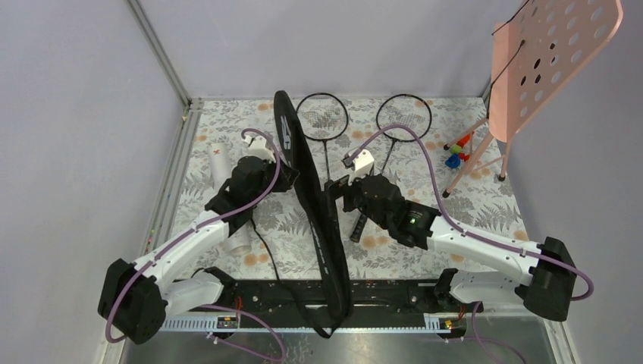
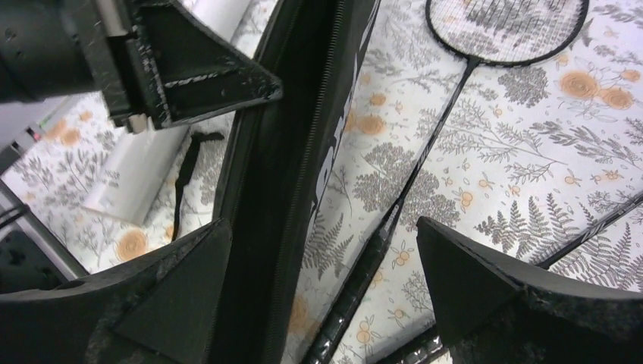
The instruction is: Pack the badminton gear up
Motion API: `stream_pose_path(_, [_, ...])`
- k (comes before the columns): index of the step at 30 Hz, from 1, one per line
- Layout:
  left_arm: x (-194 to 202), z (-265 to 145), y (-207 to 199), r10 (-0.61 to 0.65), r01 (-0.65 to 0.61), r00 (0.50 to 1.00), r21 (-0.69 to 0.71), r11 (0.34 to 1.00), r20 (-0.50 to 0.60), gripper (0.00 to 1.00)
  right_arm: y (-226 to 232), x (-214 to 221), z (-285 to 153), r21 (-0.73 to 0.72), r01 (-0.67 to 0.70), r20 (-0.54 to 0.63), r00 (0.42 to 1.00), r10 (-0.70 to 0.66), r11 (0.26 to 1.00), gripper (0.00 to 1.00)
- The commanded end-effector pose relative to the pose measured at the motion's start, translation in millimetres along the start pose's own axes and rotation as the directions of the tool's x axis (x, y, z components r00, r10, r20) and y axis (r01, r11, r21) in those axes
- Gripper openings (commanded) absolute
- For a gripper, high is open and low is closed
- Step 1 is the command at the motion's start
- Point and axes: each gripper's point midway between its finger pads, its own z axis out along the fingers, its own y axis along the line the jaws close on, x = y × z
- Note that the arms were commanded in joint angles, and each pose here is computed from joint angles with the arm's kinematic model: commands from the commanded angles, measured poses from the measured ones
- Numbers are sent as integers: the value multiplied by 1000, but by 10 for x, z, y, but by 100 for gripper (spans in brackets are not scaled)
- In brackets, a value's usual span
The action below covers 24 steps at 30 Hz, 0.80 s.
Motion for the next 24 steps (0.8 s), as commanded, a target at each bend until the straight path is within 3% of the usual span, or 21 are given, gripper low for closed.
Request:
stream_pose_path(1, [-500,-199,-336,15,-40,982,135,990,187,0,-2,-219,6,18,-73,104,992,70,997,100])
stream_pose_path(6, [-517,-259,-329,23,-43,985,115,992,170,0,223,-140,220,-41,-61,-1,998,61,997,100])
stream_pose_path(9, [-509,-266,-321,40,-58,986,108,992,162,0,180,-5,421,22,-52,-54,997,53,998,97])
stream_pose_path(14, [-502,-283,-282,98,-112,983,86,990,152,0,-122,114,509,203,-68,-35,996,77,977,86])
stream_pose_path(22, [-475,-306,-339,149,-165,980,120,979,135,0,-28,277,552,142,-60,-71,995,71,988,85])
stream_pose_path(24, [-478,-314,-362,151,-170,978,133,976,141,0,15,320,567,118,-55,-88,994,66,992,64])
